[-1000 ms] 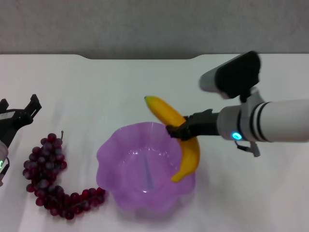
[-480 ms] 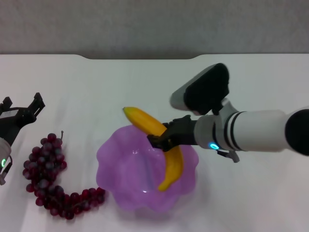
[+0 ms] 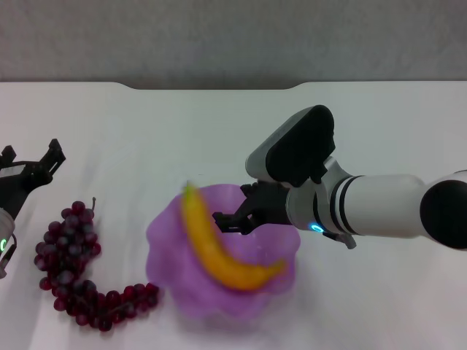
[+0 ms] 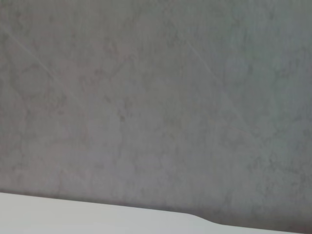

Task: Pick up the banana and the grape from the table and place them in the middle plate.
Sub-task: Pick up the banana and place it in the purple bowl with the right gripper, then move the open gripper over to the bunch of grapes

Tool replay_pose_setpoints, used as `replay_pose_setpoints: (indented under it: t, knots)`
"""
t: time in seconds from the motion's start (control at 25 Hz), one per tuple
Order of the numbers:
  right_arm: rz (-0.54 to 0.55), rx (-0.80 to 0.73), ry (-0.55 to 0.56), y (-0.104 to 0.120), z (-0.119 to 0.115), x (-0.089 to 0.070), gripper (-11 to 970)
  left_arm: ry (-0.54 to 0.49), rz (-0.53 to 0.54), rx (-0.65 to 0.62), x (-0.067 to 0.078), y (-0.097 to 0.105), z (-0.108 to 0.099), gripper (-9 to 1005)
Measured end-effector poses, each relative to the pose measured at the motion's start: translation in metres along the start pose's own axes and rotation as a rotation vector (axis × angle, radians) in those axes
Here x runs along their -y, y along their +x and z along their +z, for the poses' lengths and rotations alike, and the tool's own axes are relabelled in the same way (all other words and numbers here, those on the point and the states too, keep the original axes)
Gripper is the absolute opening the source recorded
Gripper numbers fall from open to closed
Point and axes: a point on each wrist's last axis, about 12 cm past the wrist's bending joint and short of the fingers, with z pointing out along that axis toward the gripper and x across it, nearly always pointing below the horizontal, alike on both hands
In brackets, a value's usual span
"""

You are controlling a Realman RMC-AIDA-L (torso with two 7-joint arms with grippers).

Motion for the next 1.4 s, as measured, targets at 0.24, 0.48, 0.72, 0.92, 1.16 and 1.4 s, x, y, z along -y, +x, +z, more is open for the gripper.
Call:
replay_pose_setpoints:
  t: [0.24, 0.48, 0.72, 0.92, 1.16, 1.4]
  knots:
    - [-0.025, 0.033, 0.024, 0.002, -0.002, 0.003, 753, -0.005, 0.0, -0.003, -0.002, 0.001, -0.001, 892]
    - [0.05, 0.149, 0.2, 0.026, -0.02, 0.037, 888, -0.015, -0.001, -0.008, -0.005, 0.003, -0.003, 892]
    - [0.108, 0.221, 0.412, 0.065, -0.042, 0.064, 885, -0.033, -0.009, -0.01, -0.009, 0.005, -0.006, 892]
    - [0.123, 0.272, 0.573, 0.093, -0.055, 0.075, 885, -0.036, -0.011, -0.011, -0.01, 0.005, -0.007, 892]
    - [0.116, 0.35, 0.687, 0.119, -0.063, 0.069, 886, -0.036, -0.009, -0.021, -0.01, 0.006, -0.006, 892]
    - [0.135, 0.472, 0.733, 0.141, -0.074, 0.064, 886, -0.029, -0.032, -0.024, -0.008, 0.005, -0.005, 891]
